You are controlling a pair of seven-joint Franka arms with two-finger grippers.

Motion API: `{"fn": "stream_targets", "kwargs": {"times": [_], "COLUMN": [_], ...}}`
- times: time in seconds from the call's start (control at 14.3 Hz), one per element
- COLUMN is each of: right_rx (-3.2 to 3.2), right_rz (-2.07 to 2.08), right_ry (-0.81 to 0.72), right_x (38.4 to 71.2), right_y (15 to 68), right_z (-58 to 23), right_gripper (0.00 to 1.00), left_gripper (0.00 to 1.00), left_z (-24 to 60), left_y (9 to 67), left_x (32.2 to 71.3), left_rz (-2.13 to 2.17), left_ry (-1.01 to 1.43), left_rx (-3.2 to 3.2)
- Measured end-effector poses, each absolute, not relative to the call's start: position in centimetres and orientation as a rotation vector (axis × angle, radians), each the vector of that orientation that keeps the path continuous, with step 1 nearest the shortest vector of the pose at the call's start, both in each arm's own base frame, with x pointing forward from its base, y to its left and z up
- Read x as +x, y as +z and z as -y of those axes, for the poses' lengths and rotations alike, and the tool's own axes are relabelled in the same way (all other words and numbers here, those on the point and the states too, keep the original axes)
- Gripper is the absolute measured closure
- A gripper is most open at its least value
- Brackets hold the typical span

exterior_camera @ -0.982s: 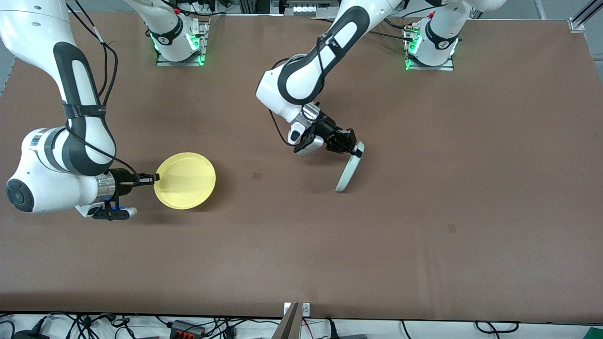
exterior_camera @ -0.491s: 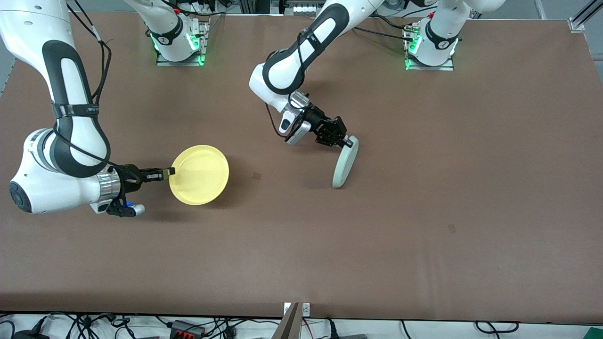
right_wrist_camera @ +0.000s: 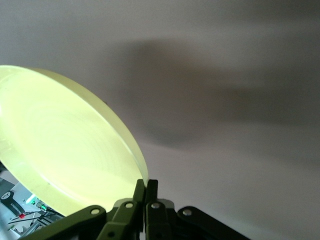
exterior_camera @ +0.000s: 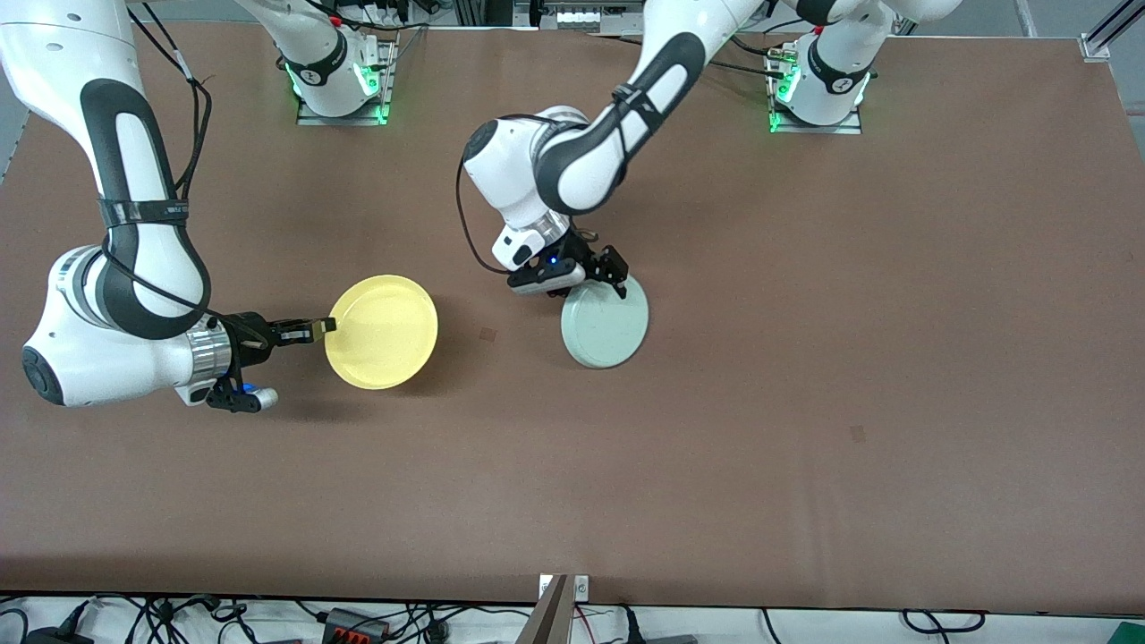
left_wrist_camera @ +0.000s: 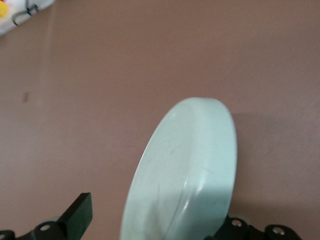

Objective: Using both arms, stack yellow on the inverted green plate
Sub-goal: 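Lower the inverted green plate onto the table with the left gripper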

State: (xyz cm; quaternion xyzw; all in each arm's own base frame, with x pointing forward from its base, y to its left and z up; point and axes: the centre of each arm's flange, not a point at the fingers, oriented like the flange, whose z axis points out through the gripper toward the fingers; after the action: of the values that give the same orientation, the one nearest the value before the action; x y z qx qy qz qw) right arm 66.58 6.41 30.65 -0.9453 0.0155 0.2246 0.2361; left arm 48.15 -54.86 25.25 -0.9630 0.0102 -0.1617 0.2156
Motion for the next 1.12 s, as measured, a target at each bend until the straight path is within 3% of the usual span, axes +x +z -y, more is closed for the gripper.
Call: {"fn": "stream_targets", "kwargs": {"times": [0.28,0.91,1.12], "right_rx": [-2.570,-2.557,-2.556], "right_rz": [-0.006,0.001,-0.001], "right_ry": [0.647,0.664,0.669], "right_x": [66.3,66.2,66.2], "right_y": [29.6,28.5,28.4], "right_z": [-9.1,-9.3,-9.1], "right_gripper": [0.98,0.98,0.98], "left_gripper": [0.00,0.00,0.00], "left_z": [53.1,51.1,50.2], "left_y": [26.6,23.6,25.0], "left_x": [52.0,54.2,55.3], "left_rz": [0.117,0.217,0.247], "left_ry": [-0.414,-0.407,-0.436], "left_rx": [-2.849,-3.073,-3.094]}}
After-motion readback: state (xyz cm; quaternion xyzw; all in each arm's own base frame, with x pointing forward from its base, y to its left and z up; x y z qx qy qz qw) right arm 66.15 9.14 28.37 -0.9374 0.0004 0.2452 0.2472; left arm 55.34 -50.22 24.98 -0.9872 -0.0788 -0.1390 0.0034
